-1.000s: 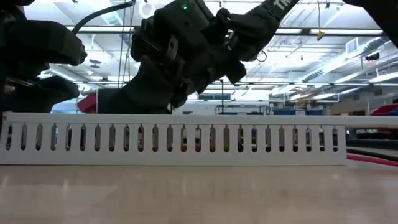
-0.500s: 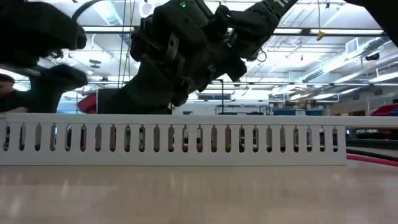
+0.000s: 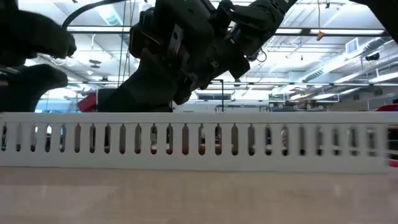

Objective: Ziptie cables
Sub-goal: Close the white cable duct cover

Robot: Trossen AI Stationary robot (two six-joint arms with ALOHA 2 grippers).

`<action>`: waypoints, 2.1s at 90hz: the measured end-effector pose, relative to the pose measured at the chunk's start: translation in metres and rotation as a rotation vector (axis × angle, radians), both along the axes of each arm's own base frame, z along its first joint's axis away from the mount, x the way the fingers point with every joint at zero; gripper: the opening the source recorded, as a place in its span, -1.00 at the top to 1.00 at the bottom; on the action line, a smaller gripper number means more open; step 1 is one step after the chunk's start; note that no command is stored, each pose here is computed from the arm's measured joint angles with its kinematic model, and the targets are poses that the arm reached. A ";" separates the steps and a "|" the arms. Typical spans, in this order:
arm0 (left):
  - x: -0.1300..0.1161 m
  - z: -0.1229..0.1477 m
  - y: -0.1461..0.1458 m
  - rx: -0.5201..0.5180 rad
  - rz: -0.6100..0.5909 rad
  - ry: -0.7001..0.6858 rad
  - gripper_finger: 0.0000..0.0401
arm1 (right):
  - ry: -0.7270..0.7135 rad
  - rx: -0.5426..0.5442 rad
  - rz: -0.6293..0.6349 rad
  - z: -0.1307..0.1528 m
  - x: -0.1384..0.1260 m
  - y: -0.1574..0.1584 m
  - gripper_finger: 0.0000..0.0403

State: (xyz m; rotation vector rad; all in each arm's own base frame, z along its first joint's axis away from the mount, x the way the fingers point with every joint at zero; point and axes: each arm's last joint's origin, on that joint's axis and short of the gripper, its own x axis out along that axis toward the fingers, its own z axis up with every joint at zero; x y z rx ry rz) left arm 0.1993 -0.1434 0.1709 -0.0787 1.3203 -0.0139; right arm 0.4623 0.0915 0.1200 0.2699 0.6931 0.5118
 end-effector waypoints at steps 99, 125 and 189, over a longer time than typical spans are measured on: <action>0.000 -0.022 -0.015 0.091 -0.027 0.009 -0.21 | -0.085 0.030 -0.002 0.015 0.002 0.000 1.00; 0.000 -0.022 -0.015 0.081 -0.010 0.007 -0.21 | -0.178 0.030 -0.014 0.046 0.001 0.000 1.00; 0.000 -0.022 -0.016 -0.005 0.186 0.040 -0.21 | 0.160 -0.217 -0.180 0.063 -0.038 0.005 1.00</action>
